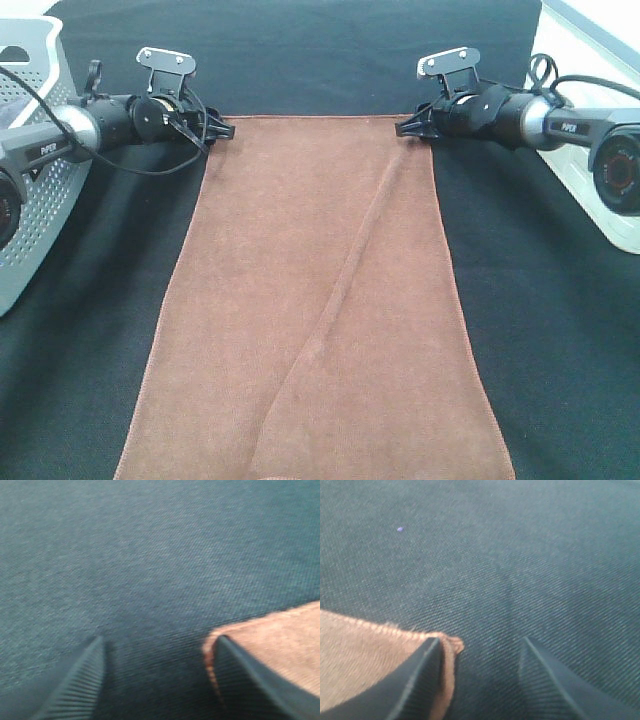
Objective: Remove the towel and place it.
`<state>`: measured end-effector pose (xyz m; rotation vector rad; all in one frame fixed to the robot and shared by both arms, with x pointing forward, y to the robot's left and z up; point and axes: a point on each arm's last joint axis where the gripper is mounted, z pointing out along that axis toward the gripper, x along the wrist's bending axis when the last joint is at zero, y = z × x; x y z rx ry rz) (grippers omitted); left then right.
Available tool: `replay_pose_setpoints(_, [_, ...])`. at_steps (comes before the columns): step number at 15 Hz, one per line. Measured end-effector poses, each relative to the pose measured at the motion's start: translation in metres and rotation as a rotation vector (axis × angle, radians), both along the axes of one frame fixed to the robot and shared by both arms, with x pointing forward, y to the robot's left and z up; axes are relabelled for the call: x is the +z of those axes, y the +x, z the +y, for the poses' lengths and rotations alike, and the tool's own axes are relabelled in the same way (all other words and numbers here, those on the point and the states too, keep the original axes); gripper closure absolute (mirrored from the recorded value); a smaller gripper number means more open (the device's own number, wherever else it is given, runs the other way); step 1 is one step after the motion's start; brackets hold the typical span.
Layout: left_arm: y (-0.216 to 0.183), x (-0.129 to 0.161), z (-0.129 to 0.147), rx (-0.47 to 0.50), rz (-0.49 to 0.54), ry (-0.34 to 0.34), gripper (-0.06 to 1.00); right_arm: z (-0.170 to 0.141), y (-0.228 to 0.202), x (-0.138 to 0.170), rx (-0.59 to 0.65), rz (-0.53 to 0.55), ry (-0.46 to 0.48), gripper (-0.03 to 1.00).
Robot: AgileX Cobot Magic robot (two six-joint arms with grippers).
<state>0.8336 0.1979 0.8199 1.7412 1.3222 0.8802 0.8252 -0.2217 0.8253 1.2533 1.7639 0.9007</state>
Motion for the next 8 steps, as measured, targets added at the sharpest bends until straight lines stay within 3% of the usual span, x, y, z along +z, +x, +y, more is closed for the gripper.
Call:
replay_pose_setpoints(3, [-0.004,0.025,-0.001,-0.031,0.098,0.043,0.3,0.005,-0.001,0.04,0.054,0.041,0.021,0.46])
replay_pose_setpoints(8, [-0.025,0.114,-0.001,-0.038,0.3,0.007,0.3,0.013,-0.02,0.149,0.155,0.083,0.078,0.46])
